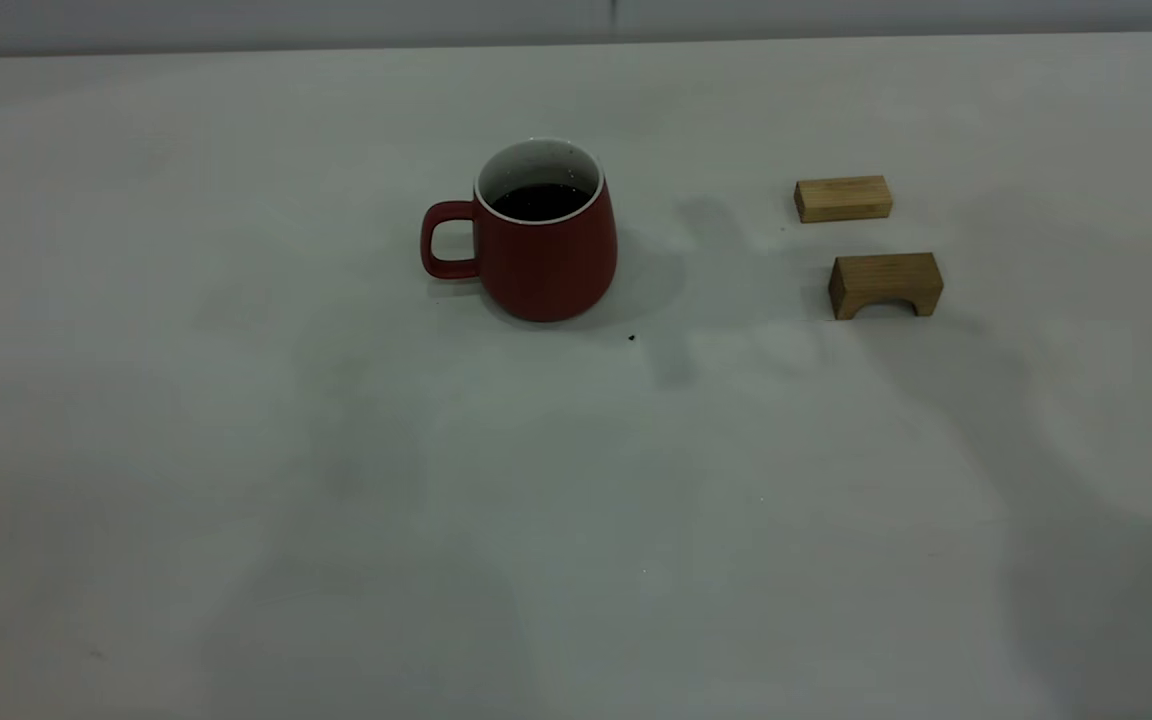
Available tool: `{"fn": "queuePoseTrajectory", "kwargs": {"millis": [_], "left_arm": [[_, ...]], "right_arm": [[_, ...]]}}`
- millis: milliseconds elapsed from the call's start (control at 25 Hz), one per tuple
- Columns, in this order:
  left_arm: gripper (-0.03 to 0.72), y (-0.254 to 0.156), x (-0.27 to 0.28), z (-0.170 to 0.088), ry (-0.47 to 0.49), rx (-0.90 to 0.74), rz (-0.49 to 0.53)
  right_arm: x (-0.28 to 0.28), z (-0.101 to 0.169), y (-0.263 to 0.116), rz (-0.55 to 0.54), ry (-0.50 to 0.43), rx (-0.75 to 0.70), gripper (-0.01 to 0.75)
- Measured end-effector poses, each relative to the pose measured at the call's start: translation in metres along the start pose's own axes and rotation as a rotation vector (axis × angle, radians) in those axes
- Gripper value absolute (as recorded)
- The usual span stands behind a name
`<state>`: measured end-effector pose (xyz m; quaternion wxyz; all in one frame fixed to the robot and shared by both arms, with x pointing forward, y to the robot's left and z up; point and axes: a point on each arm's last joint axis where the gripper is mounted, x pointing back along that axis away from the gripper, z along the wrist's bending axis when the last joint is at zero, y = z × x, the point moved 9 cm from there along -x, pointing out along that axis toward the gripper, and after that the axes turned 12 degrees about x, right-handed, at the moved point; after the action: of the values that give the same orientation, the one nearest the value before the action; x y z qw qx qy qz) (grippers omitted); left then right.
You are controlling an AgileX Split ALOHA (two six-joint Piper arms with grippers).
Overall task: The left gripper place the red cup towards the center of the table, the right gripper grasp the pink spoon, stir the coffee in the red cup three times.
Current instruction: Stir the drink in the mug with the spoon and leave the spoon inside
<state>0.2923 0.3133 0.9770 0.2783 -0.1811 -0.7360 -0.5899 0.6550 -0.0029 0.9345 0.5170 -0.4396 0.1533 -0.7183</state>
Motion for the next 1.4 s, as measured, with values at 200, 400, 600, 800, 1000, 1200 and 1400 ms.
{"fn": "queuePoseTrajectory", "kwargs": {"millis": [200,400,600,800,1000,1200,1400], "left_arm": [[0.587,0.0,0.0,0.0,0.0,0.0,0.0],[0.587,0.0,0.0,0.0,0.0,0.0,0.0],[0.587,0.0,0.0,0.0,0.0,0.0,0.0],[0.587,0.0,0.0,0.0,0.0,0.0,0.0],[0.587,0.0,0.0,0.0,0.0,0.0,0.0],[0.587,0.0,0.0,0.0,0.0,0.0,0.0],[0.587,0.0,0.0,0.0,0.0,0.0,0.0]], "right_arm": [[-0.023,0.002,0.016,0.005,0.067,-0.192,0.136],[-0.043,-0.006,0.046,0.025,0.118,-0.257,0.136],[-0.056,-0.012,0.067,0.047,0.167,-0.321,0.136],[-0.06,-0.016,0.092,0.043,0.214,-0.395,0.136],[-0.067,-0.031,0.119,0.027,0.227,-0.459,0.136],[-0.076,-0.046,0.133,0.02,0.212,-0.491,0.136],[-0.085,-0.035,0.127,0.049,0.216,-0.443,0.136]]}}
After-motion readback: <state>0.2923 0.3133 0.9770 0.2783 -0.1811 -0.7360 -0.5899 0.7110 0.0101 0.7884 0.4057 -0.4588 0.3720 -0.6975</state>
